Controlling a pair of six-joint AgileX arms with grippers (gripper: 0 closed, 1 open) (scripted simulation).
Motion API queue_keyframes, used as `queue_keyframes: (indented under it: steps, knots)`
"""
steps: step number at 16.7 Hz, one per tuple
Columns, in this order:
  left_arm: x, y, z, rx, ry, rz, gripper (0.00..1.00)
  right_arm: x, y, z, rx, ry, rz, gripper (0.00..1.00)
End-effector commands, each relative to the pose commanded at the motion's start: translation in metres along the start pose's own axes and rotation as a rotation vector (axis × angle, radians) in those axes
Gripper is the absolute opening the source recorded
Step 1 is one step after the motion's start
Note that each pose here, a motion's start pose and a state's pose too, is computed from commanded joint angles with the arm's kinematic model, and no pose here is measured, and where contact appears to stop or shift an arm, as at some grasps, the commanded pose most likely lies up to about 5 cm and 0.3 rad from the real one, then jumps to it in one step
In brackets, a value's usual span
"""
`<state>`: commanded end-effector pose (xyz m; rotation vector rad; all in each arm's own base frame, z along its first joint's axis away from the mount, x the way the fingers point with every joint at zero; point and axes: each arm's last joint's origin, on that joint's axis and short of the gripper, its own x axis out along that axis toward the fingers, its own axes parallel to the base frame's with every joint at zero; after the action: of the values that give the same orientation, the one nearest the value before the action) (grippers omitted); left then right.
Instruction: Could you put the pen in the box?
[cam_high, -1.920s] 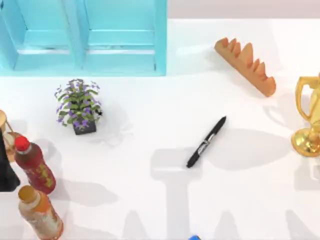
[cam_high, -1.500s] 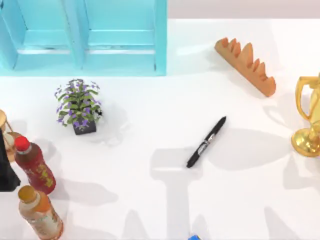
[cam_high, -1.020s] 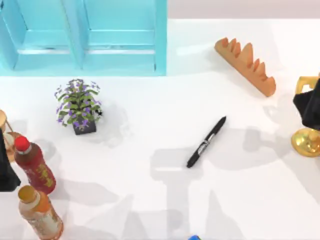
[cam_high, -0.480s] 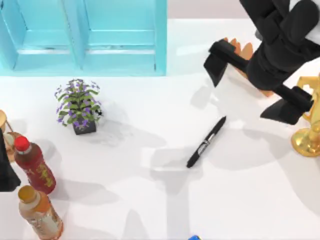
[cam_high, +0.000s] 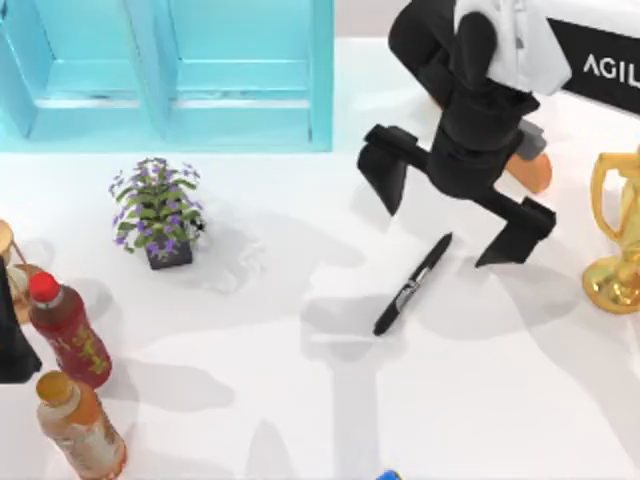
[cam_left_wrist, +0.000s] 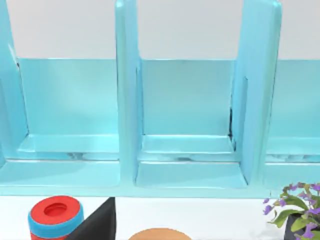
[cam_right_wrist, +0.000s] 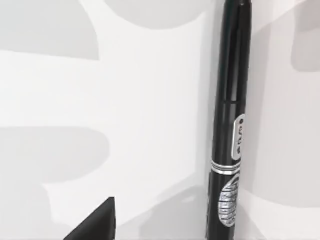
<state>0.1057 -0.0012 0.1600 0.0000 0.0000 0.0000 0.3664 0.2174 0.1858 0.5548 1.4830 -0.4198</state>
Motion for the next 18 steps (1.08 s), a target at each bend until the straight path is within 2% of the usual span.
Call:
queue_keyframes:
  steps: [6,13,18]
  knots:
    - [0.000,0.000,0.000,0.000,0.000,0.000,1.00,0.006,0.000,0.002,0.002,0.000,-0.002,1.00]
    - [0.000,0.000,0.000,0.000,0.000,0.000,1.00,0.090,0.002,0.001,0.000,-0.002,0.005,1.00]
    - [0.000,0.000,0.000,0.000,0.000,0.000,1.00,0.100,0.000,0.000,0.000,0.000,0.000,1.00]
